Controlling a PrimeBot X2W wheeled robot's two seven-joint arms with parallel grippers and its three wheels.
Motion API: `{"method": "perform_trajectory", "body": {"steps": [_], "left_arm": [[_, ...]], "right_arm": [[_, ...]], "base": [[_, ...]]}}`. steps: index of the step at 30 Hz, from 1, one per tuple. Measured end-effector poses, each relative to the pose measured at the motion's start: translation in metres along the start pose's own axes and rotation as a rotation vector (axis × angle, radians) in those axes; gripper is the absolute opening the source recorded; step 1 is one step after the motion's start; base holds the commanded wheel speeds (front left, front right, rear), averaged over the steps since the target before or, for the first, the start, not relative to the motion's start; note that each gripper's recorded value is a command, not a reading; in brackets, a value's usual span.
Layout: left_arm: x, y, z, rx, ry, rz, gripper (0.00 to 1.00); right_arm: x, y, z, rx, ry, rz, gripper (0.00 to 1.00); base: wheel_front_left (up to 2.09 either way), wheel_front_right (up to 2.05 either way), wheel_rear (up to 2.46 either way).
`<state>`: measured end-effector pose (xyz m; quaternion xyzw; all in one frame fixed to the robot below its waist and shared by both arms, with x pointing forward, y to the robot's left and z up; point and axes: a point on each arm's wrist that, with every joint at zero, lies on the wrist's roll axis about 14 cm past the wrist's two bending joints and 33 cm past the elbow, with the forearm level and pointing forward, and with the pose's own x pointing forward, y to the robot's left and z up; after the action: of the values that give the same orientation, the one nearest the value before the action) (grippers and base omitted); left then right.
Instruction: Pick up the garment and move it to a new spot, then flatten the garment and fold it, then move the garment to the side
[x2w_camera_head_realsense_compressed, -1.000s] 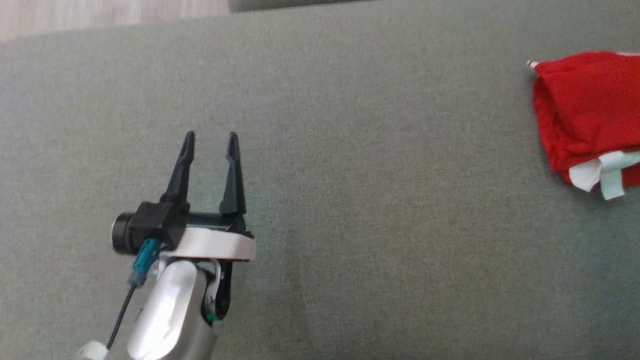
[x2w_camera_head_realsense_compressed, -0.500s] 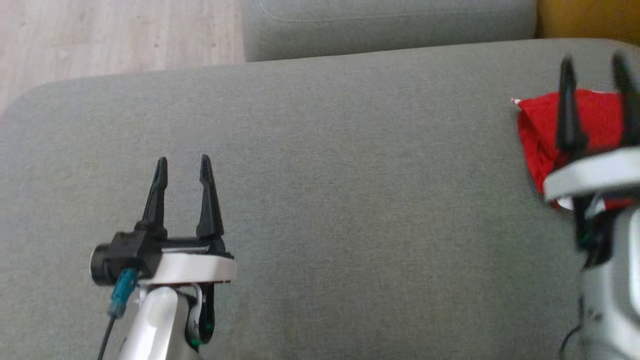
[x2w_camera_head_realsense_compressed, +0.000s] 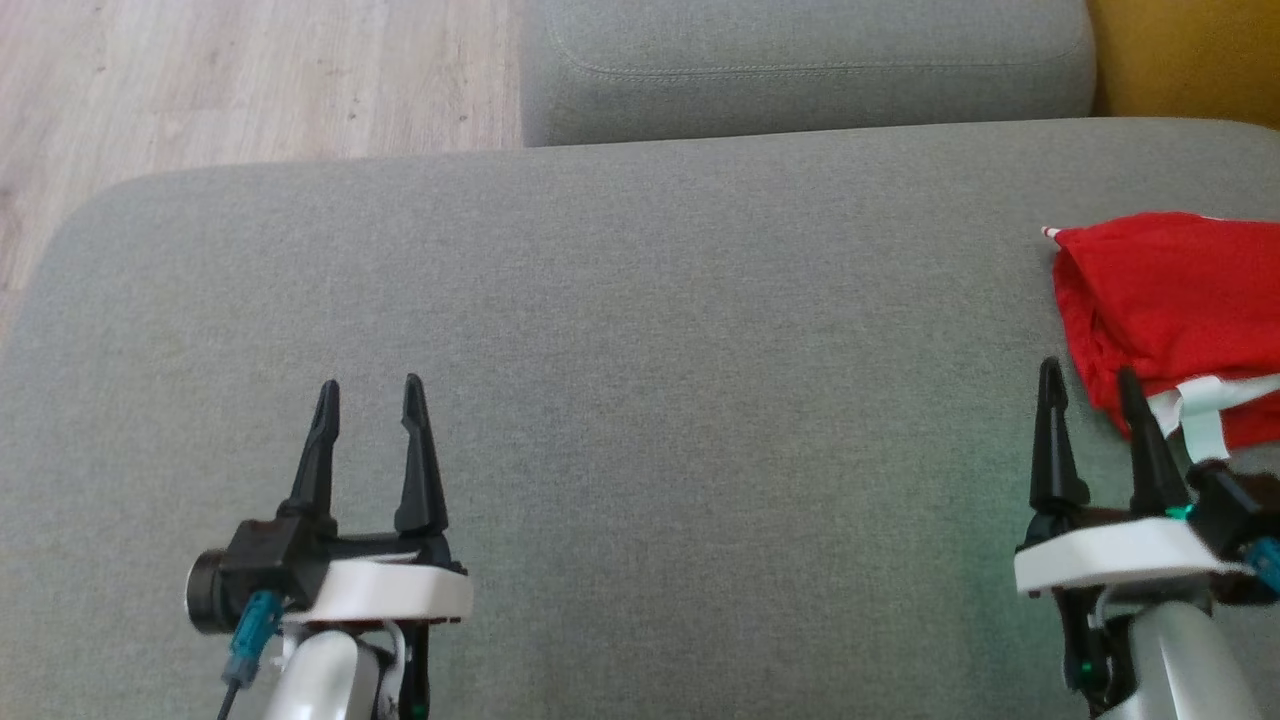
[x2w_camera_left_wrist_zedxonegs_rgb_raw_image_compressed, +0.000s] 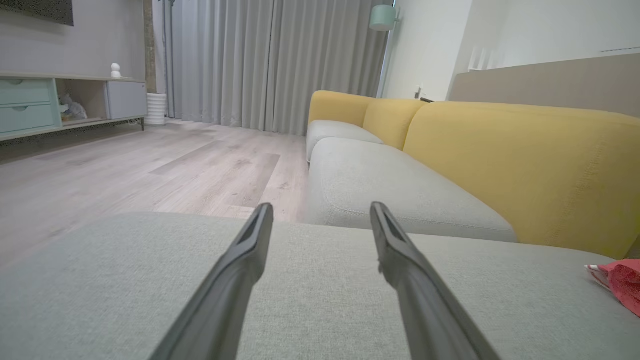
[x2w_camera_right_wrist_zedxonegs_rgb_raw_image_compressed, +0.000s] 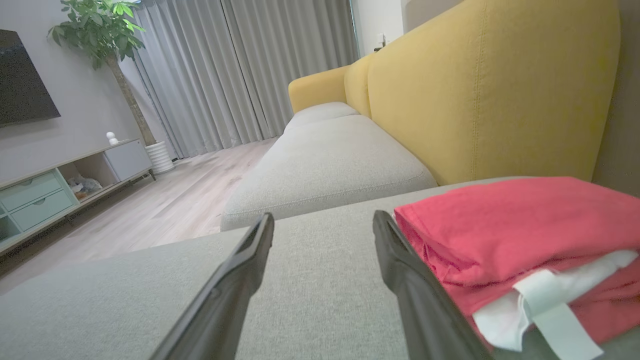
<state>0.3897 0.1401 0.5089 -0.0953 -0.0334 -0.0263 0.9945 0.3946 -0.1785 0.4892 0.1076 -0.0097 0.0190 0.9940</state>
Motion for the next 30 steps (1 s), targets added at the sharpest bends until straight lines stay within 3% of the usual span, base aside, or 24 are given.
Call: {"method": "perform_trajectory", "body": {"steps": [30], "left_arm": [[-0.0005, 0.0049, -0.0084, -0.016, 0.027, 0.031, 1.00]], "right_arm": [[-0.0009, 0.0072, 0.0045, -0.044, -0.018, 0.028, 1.00]], "base": [[0.00, 0.00, 0.00]]}}
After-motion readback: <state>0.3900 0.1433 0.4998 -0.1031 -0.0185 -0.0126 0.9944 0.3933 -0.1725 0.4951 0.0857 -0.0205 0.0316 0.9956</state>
